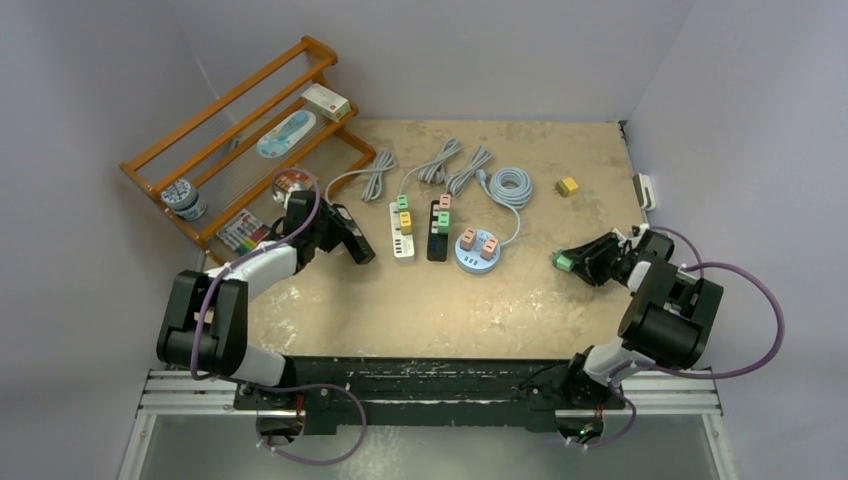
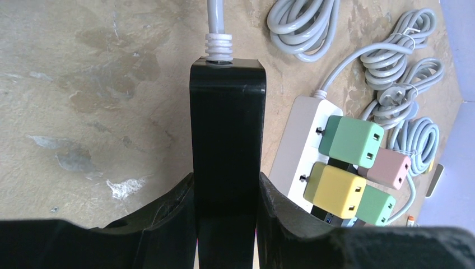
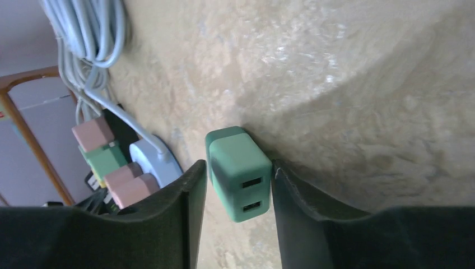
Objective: Pull the plug off the socket
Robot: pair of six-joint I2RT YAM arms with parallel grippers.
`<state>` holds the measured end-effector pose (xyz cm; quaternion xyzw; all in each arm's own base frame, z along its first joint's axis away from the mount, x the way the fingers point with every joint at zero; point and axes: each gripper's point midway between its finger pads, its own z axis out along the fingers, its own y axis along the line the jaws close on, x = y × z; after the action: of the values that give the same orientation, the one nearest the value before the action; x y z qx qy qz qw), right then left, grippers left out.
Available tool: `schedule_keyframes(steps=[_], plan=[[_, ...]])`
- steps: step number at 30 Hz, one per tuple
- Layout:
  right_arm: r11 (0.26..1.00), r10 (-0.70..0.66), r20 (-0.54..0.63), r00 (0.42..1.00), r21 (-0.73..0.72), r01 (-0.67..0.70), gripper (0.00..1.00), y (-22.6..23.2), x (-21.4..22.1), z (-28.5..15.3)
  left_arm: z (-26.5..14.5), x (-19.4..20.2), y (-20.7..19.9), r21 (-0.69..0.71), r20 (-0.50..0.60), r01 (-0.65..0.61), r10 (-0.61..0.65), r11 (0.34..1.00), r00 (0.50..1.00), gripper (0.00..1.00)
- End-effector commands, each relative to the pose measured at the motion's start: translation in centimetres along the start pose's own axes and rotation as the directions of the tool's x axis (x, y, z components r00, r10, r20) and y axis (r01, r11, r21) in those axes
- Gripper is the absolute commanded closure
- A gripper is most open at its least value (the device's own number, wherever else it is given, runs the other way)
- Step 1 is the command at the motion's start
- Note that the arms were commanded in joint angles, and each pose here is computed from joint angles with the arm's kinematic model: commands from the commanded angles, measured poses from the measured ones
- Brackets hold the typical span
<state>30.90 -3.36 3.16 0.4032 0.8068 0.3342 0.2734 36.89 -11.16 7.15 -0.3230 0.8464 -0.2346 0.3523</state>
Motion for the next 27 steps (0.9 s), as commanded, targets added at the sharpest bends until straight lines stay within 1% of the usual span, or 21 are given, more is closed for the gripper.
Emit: schedule_keyframes(steps=[1,3,4,5,6,7,9,10,12,13,17,20,22,24,25,27], plan=[[0.993,-0.04,0.055,0.998,0.116,0.033,0.45,-1.4,-1.6,-0.5,-0.4,-2.4,-1.6,0.017,0.035,-0.05,0.05,0.999,0.998,0.63],[0.982,-0.067,0.105,0.992,0.181,0.047,0.32,-2.0,-2.9,-0.9,-0.4,-2.6,-0.9,-0.025,0.034,-0.07,0.071,0.997,0.997,0.61],[0.979,-0.075,0.124,0.989,0.2,0.049,0.27,-2.1,-3.2,-1.2,-0.4,-2.7,-0.5,-0.045,0.034,-0.078,0.08,0.996,0.996,0.59],[0.975,-0.087,0.148,0.985,0.216,0.054,0.24,-2.0,-3.8,-1.6,-0.4,-2.9,-0.2,-0.066,0.037,-0.084,0.087,0.994,0.996,0.56],[0.972,-0.092,0.165,0.982,0.23,0.052,0.15,-2.0,-4.0,-1.9,-0.5,-3.1,0.2,-0.098,0.039,-0.089,0.093,0.991,0.995,0.53],[0.97,-0.102,0.184,0.978,0.237,0.057,0.1,-1.7,-4.4,-2.2,-0.6,-3.5,0.5,-0.122,0.047,-0.099,0.106,0.988,0.993,0.49],[0.965,-0.132,0.225,0.965,0.253,0.073,0.09,-1.1,-5.2,-2.9,-0.8,-4.1,0.6,-0.154,0.053,-0.13,0.14,0.979,0.989,0.46],[0.961,-0.152,0.245,0.957,0.263,0.085,0.09,-0.6,-5.6,-3.2,-1.1,-4.5,0.6,-0.171,0.06,-0.142,0.154,0.975,0.986,0.43],[0.952,-0.215,0.295,0.931,0.276,0.133,0.08,1.4,-6.5,-4.0,-1.6,-5.4,0.4,-0.194,0.072,-0.171,0.188,0.966,0.98,0.39],[0.944,-0.249,0.309,0.918,0.289,0.158,0.08,2.4,-6.7,-4.0,-1.8,-5.9,0.3,-0.204,0.081,-0.182,0.202,0.962,0.976,0.35],[0.902,-0.409,0.378,0.83,0.303,0.307,0.08,9.3,-6.9,-4.2,-2.9,-7.4,-0.8,-0.21,0.111,-0.218,0.245,0.953,0.963,0.31],[0.861,-0.508,0.405,0.76,0.262,0.436,0.07,15.1,-5.4,-3.4,-3.9,-8.9,-1.8,-0.214,0.144,-0.25,0.284,0.944,0.948,0.28],[0.812,-0.581,0.406,0.705,0.229,0.537,0.03,19.0,-3.6,-2.6,-5.1,-10.3,-3.0,-0.205,0.187,-0.284,0.322,0.937,0.928,0.27],[0.733,-0.671,0.383,0.634,0.214,0.646,0.02,22.2,-1.1,-1.2,-6.5,-11.7,-5.3,-0.142,0.251,-0.321,0.348,0.936,0.903,0.26],[0.679,-0.715,0.382,0.586,0.18,0.712,0.02,25.1,1.1,-0.7,-7.5,-12.5,-6.8,-0.096,0.29,-0.336,0.35,0.937,0.891,0.25],[0.583,-0.786,0.362,0.501,0.162,0.796,0.02,27.8,4.6,0.8,-10.5,-14.1,-10.3,0.018,0.397,-0.347,0.312,0.938,0.863,0.24]])
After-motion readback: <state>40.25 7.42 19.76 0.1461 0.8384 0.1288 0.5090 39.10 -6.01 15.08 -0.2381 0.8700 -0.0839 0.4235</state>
